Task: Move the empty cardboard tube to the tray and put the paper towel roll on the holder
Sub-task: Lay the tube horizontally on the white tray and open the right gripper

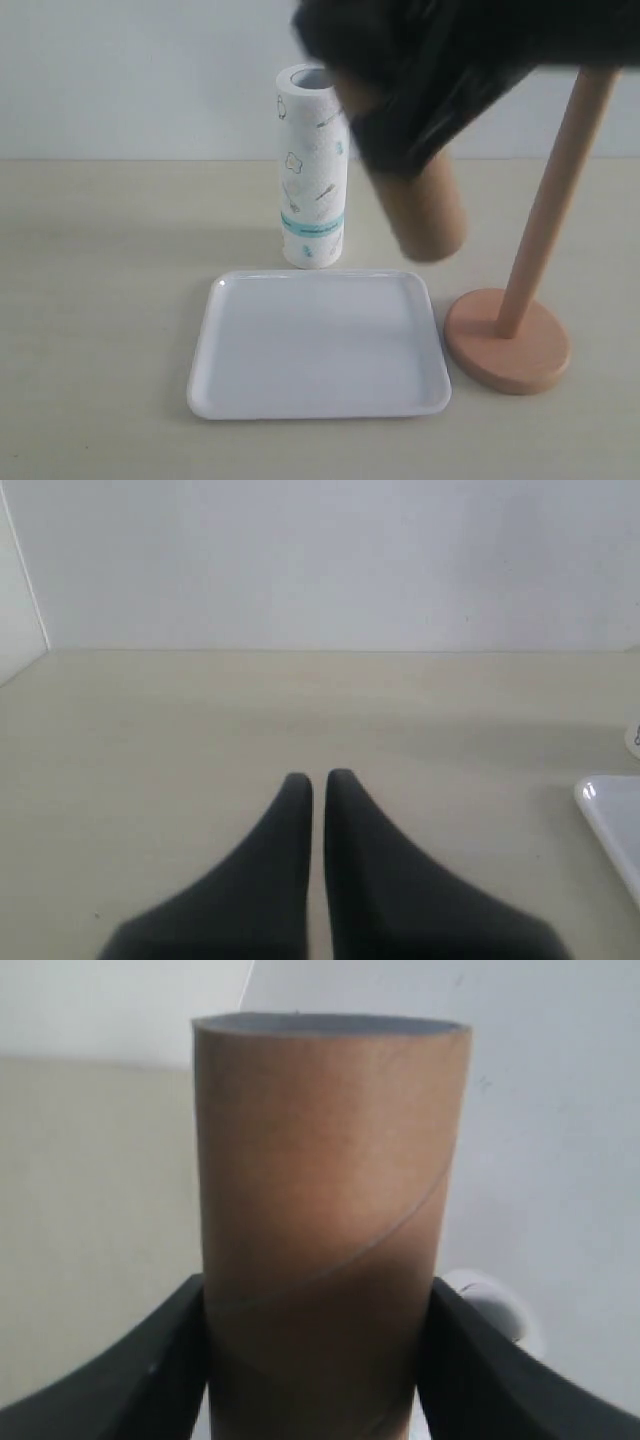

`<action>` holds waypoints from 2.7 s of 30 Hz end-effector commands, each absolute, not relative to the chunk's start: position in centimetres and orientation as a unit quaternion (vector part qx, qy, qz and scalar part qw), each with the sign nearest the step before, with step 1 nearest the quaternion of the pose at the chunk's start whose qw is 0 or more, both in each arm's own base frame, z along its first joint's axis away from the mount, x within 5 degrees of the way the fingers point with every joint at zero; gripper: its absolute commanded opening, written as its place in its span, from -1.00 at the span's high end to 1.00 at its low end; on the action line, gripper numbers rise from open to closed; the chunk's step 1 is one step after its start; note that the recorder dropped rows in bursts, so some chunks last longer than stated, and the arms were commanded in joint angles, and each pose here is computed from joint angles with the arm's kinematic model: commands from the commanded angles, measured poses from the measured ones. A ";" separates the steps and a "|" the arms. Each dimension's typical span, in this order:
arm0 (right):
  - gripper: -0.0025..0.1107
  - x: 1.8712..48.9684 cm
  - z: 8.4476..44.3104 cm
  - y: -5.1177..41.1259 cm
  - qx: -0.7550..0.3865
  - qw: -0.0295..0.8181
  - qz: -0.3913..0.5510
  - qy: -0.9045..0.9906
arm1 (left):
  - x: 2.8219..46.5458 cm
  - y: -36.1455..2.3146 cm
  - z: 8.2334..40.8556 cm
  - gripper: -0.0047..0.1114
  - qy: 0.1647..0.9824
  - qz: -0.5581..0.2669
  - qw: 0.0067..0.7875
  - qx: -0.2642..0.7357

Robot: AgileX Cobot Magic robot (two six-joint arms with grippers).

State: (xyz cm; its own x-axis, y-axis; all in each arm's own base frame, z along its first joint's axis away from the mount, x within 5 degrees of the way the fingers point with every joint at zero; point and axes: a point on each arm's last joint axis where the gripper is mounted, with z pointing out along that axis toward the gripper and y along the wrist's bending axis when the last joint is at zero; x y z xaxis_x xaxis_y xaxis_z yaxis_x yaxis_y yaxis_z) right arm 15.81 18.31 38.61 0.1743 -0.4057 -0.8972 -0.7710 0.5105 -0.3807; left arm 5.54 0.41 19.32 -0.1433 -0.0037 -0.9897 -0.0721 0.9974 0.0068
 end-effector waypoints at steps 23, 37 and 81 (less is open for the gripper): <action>0.96 27.5 26.0 31.7 -0.722 0.187 -0.076 0.662 | 5.5 0.4 19.2 0.85 0.756 0.020 0.654 -0.029; 0.95 27.5 19.1 36.1 -0.724 0.174 -0.122 0.656 | 5.5 0.4 19.2 0.85 0.756 0.020 0.654 -0.029; 0.96 19.6 38.9 25.5 -0.528 0.273 -0.008 0.804 | 5.5 0.4 19.2 0.85 0.756 0.020 0.654 -0.029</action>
